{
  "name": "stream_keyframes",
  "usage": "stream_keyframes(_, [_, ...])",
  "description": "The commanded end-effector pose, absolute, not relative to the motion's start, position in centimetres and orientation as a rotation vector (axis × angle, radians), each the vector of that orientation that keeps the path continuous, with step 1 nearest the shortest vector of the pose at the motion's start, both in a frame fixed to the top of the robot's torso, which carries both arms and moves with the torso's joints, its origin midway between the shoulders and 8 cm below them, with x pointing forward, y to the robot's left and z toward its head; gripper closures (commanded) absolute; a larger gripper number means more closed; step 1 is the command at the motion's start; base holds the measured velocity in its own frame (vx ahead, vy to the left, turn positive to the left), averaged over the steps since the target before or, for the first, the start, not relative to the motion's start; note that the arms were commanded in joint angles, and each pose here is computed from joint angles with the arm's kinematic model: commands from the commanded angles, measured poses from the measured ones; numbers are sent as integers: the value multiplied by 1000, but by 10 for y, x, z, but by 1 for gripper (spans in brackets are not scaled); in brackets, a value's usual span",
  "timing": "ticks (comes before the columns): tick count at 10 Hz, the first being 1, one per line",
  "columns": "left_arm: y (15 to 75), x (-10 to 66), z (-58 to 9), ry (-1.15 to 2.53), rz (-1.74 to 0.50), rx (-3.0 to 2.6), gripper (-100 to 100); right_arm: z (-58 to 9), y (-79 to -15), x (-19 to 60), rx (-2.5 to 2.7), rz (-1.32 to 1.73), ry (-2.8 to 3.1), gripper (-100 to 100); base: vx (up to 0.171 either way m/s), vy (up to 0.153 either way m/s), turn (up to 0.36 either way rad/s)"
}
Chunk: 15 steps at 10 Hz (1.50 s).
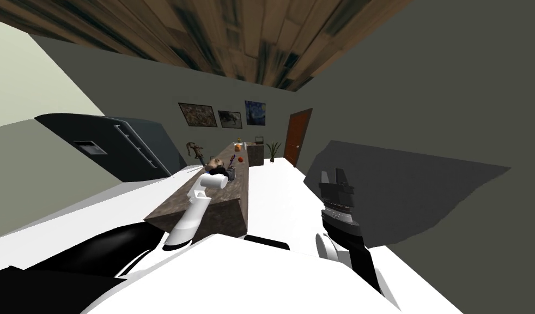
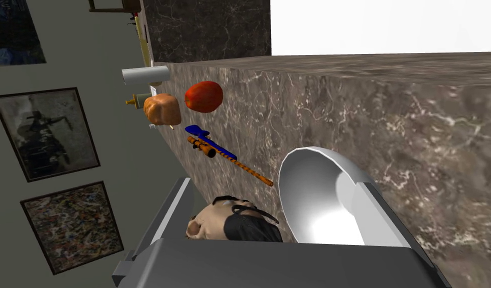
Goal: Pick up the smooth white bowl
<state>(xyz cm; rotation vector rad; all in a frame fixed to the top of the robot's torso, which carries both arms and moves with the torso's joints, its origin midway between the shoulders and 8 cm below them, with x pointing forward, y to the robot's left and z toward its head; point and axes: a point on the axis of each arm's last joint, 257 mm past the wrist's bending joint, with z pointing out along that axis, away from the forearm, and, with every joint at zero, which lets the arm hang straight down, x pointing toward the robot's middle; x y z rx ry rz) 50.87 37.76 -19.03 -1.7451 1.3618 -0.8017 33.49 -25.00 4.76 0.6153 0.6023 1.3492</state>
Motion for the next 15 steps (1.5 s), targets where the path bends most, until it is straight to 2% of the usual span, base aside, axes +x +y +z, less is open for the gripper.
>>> stream_keyframes(1, [378,507,-200,1388,-765,-1785,-100,48,-250,335,615,1349,602,0,-30,95,-142])
stream_keyframes(8, [385,489,-231,1471,-622,-1913,-100,48,-250,335,615,1349,602,0,-24,92,-103])
stream_keyframes(15, [397,451,-279,1572,-386,-2077,-100,48,-250,335,615,1349,602,0,-31,114,-128])
